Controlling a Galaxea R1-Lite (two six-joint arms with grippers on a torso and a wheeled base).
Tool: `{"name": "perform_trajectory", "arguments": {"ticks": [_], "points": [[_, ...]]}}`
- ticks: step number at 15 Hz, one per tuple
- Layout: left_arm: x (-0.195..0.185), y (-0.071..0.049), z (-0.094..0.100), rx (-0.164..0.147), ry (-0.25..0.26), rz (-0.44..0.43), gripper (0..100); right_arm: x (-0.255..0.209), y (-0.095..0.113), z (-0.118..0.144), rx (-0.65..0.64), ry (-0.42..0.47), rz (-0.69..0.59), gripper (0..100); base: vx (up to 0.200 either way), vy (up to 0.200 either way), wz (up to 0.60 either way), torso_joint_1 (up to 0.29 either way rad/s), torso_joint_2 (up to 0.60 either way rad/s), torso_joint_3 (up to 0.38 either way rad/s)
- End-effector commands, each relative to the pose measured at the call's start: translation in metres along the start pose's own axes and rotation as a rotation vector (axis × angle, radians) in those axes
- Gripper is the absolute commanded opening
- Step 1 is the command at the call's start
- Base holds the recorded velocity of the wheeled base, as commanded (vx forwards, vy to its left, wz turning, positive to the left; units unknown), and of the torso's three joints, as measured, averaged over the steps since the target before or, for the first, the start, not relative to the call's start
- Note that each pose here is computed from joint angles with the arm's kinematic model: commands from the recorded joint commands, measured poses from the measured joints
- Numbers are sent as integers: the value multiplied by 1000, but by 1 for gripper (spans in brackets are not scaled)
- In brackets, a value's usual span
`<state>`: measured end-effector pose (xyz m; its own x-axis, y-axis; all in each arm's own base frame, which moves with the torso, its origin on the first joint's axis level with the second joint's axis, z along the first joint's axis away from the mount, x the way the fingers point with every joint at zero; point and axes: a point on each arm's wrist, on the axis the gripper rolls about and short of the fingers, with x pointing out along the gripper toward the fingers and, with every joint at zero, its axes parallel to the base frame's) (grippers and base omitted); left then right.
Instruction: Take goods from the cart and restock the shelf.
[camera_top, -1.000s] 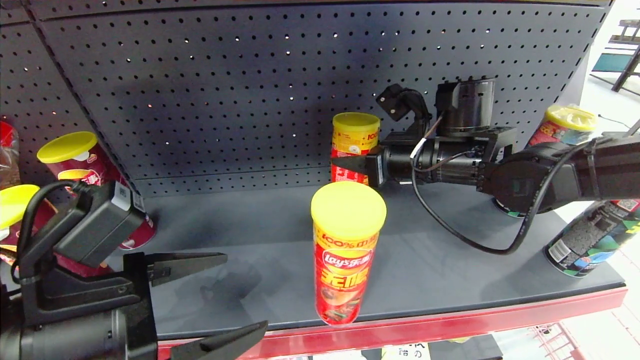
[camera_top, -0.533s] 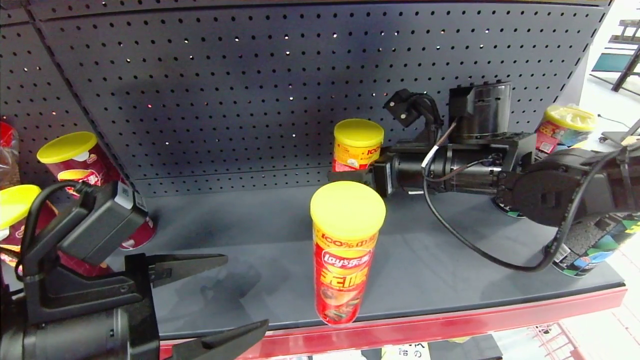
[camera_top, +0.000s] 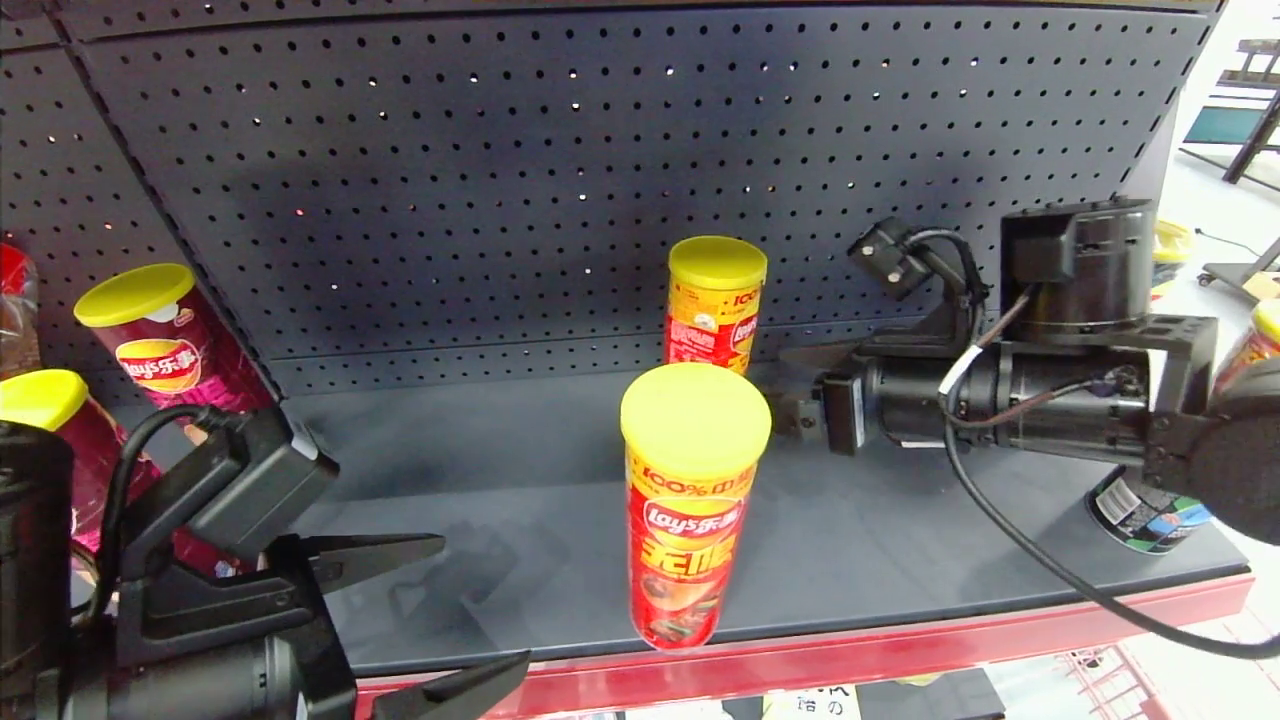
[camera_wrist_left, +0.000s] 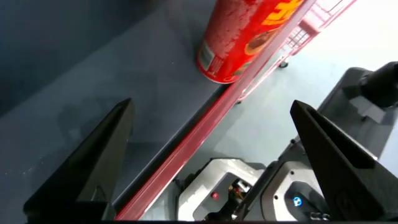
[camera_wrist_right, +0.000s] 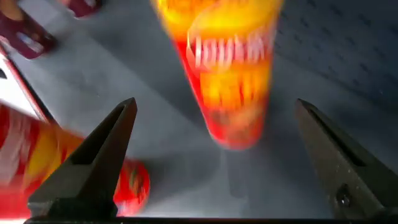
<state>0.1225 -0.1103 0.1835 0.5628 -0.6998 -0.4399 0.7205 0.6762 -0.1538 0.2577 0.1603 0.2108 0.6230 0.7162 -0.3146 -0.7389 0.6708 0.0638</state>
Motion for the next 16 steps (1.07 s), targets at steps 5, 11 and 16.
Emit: {"name": "perform_trajectory", "arguments": {"ticks": [5, 11, 16], "points": [[37, 11, -7, 14, 135, 99, 100, -83, 25, -14, -20, -72, -20, 100, 0, 0, 0, 0, 0, 0], [88, 19, 10, 46, 196, 111, 100, -170, 52, -31, -21, -252, -40, 100, 0, 0, 0, 0, 0, 0], [103, 21, 10, 71, 220, 106, 100, -192, 54, -39, 1, -307, -122, 100, 0, 0, 0, 0, 0, 0]]}}
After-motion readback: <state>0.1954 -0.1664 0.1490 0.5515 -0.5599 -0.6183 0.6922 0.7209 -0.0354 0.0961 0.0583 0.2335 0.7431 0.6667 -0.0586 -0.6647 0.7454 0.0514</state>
